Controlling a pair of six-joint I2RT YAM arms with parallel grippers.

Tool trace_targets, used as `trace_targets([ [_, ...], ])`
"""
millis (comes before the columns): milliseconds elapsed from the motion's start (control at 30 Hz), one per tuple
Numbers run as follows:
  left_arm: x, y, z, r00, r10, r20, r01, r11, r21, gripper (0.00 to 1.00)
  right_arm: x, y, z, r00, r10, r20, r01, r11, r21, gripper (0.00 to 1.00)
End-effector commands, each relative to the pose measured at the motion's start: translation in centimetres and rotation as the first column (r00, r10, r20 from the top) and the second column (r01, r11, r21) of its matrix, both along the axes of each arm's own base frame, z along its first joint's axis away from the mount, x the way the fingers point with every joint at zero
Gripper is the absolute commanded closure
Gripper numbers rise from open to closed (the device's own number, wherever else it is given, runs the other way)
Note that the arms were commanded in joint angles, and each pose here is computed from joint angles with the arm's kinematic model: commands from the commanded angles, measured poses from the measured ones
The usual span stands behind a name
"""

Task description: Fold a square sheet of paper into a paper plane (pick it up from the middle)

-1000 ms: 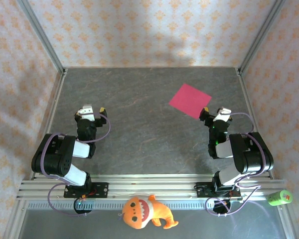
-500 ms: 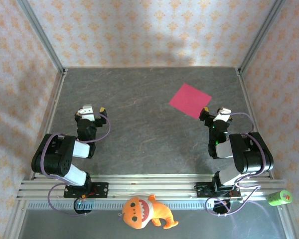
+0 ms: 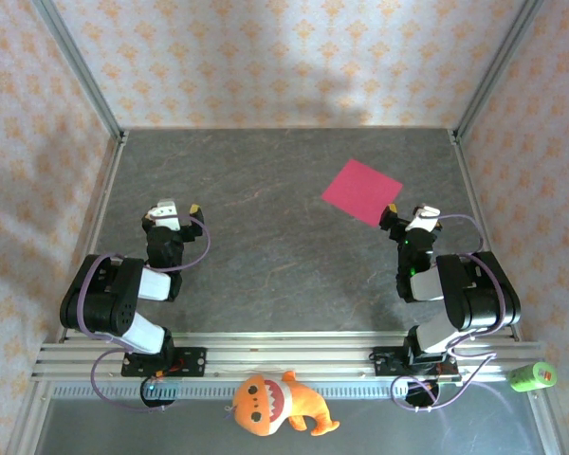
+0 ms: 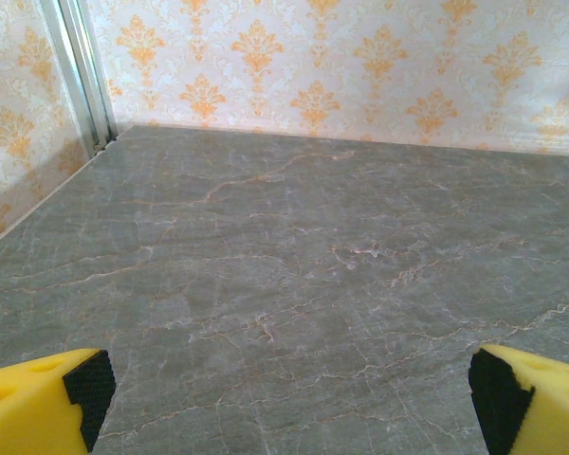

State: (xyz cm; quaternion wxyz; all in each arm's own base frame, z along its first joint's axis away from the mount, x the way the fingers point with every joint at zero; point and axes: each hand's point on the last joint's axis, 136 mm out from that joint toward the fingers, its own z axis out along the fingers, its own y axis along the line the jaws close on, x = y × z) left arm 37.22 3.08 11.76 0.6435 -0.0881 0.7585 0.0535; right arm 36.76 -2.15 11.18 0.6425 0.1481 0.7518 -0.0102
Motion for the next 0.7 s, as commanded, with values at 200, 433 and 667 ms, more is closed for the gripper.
trace_targets([
  [200, -0.6, -0.9, 2.2, 0.997, -0.037, 0.073, 0.034, 0.999, 0.034, 0.01, -0.6, 0.1, 3.4, 0.998, 0.003, 0.058, -0.003, 1.000, 0.003, 0.00],
  [433, -3.1, 2.3, 4.9, 0.982, 0.177, 0.060, -0.170, 0.980, -0.106, 0.01, -1.6, 0.2, 6.2, 0.999, -0.016, -0.031, 0.021, 0.989, 0.145, 0.00],
  [667, -4.5, 1.7, 8.8, 0.983, 0.176, 0.049, -0.155, 0.947, -0.283, 0.01, -4.1, 0.9, 9.4, 0.998, -0.035, -0.048, 0.052, 0.899, 0.434, 0.00],
])
